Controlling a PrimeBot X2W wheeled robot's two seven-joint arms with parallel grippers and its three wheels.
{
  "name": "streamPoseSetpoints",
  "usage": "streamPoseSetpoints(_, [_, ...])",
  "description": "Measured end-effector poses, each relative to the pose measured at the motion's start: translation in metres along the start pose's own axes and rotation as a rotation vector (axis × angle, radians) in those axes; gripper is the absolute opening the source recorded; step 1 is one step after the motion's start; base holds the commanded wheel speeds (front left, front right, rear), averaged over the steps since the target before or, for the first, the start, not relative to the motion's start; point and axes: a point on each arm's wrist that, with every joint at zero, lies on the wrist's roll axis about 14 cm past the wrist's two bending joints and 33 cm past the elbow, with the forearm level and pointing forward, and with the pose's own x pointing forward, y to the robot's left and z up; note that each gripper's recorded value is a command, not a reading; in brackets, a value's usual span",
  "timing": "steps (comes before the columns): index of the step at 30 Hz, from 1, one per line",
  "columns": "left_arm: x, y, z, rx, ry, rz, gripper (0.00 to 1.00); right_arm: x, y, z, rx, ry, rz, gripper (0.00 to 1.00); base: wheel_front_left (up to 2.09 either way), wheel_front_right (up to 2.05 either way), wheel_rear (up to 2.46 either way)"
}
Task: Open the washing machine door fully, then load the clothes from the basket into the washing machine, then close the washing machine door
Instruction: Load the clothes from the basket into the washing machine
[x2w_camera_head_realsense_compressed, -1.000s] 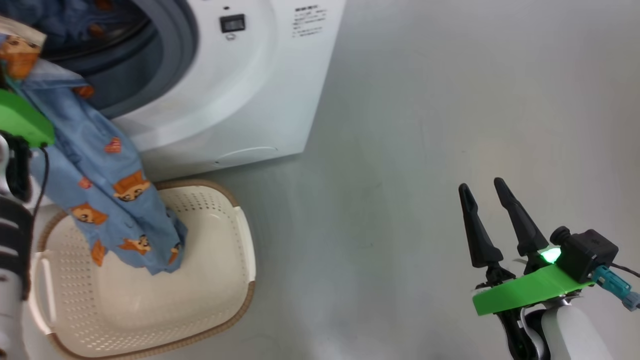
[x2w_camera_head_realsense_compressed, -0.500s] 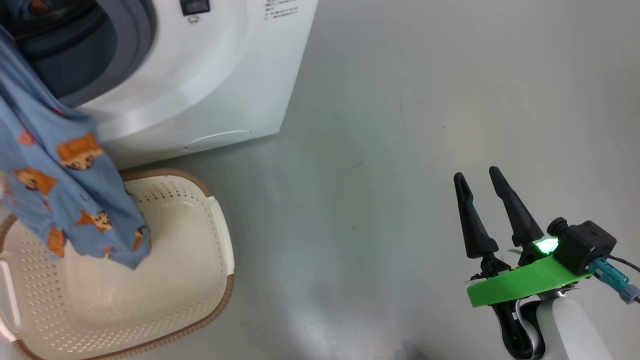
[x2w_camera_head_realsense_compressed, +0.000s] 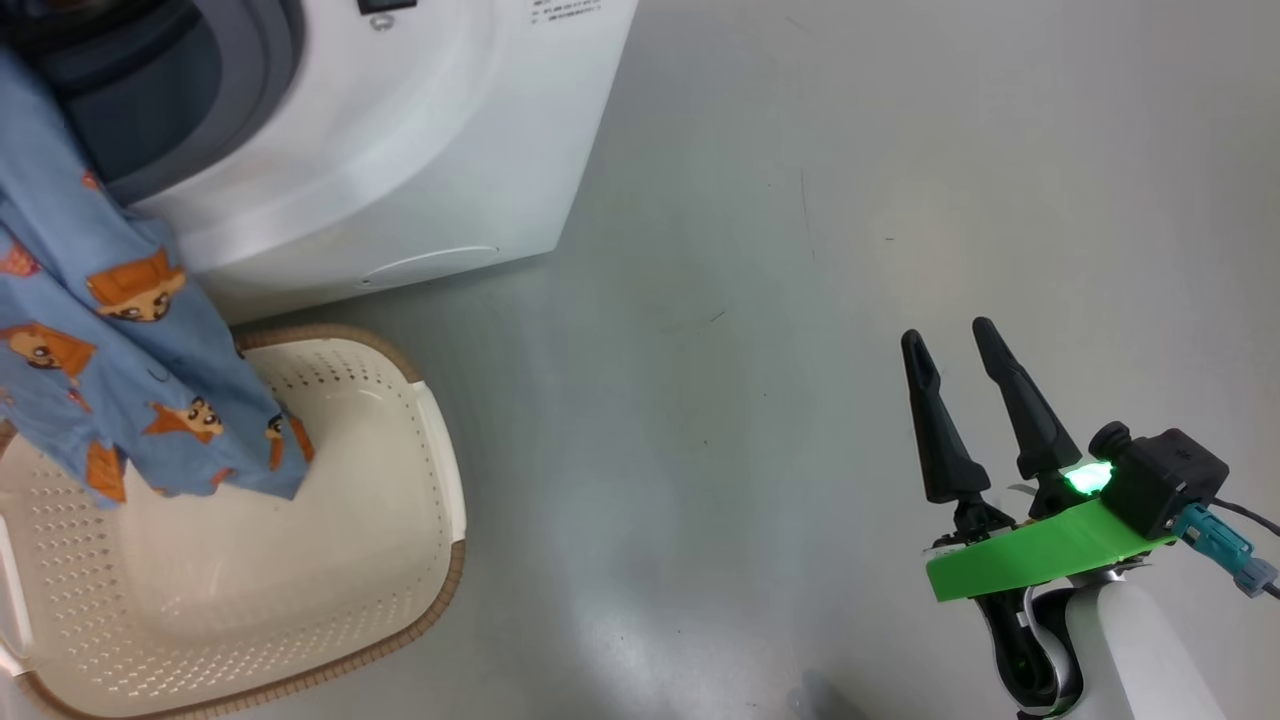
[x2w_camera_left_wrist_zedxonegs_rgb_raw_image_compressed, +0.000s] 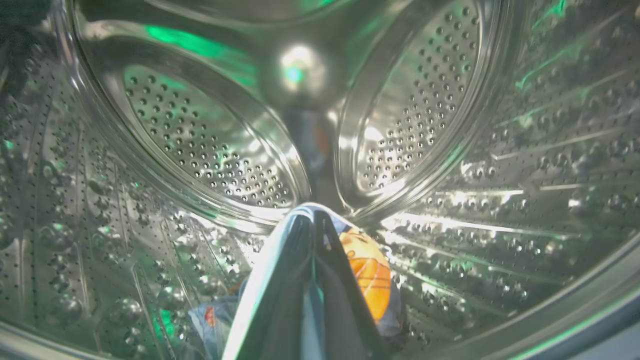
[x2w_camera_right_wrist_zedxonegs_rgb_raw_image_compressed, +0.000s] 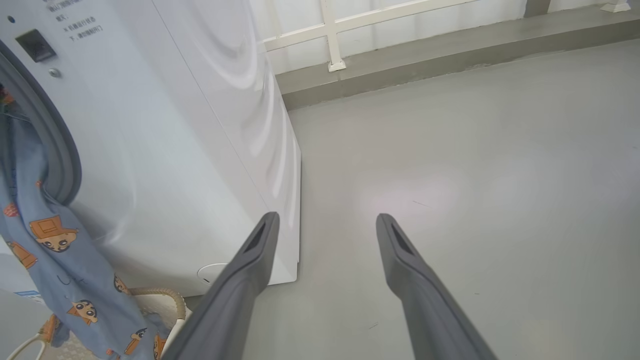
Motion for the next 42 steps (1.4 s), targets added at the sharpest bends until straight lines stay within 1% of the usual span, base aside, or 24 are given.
streamPoseSetpoints(5, [-0.006, -0.001, -0.022, 0.019, 0.078, -0.008, 0.0, 0.0, 0.001, 0.0, 0.002, -0.001, 0.004, 1.0, 0.0, 0.0, 0.0])
streamPoseSetpoints(6, [-0.008, -0.001, -0.028, 0.021, 0.102, -0.012, 0.09, 0.0, 0.002, 0.001, 0.002, -0.003, 0.004, 1.0, 0.0, 0.0, 0.0])
streamPoseSetpoints(7, [-0.01, -0.002, -0.033, 0.028, 0.121, -0.017, 0.22, 0.0, 0.002, 0.002, 0.002, -0.004, 0.005, 1.0, 0.0, 0.0, 0.0])
streamPoseSetpoints(9, [-0.012, -0.002, -0.04, 0.041, 0.158, -0.018, 0.55, 0.0, 0.003, 0.002, 0.003, -0.007, 0.007, 1.0, 0.0, 0.0, 0.0])
streamPoseSetpoints(10, [-0.014, -0.002, -0.043, 0.044, 0.175, -0.022, 0.93, 0.0, 0.003, 0.003, 0.004, -0.008, 0.008, 1.0, 0.0, 0.0, 0.0])
streamPoseSetpoints(11, [-0.014, -0.002, -0.045, 0.047, 0.186, -0.024, 1.0, 0.0, 0.003, 0.003, 0.004, -0.009, 0.009, 1.0, 0.0, 0.0, 0.0])
streamPoseSetpoints(19, [-0.018, 0.001, -0.054, 0.061, 0.246, -0.018, 1.0, 0.001, 0.005, 0.004, 0.006, -0.011, 0.014, 1.0, 0.0, 0.0, 0.0])
streamPoseSetpoints(24, [-0.02, 0.001, -0.054, 0.057, 0.251, -0.016, 1.0, 0.001, 0.007, 0.004, 0.008, -0.012, 0.019, 1.0, 0.0, 0.0, 0.0])
streamPoseSetpoints(29, [-0.017, -0.001, -0.044, 0.034, 0.217, -0.018, 1.0, 0.003, 0.008, 0.003, 0.008, -0.012, 0.025, 1.0, 0.0, 0.0, 0.0])
streamPoseSetpoints(34, [-0.016, -0.005, -0.032, -0.017, 0.164, -0.014, 1.0, 0.003, 0.01, 0.005, 0.008, -0.016, 0.031, 1.0, 0.0, 0.0, 0.0])
streamPoseSetpoints(38, [-0.024, -0.009, -0.031, -0.061, 0.145, -0.009, 1.0, 0.004, 0.013, 0.006, 0.011, -0.021, 0.039, 1.0, 0.0, 0.0, 0.0])
streamPoseSetpoints(42, [-0.033, -0.01, -0.032, -0.076, 0.129, -0.009, 1.0, 0.005, 0.016, 0.008, 0.014, -0.026, 0.049, 1.0, 0.0, 0.0, 0.0])
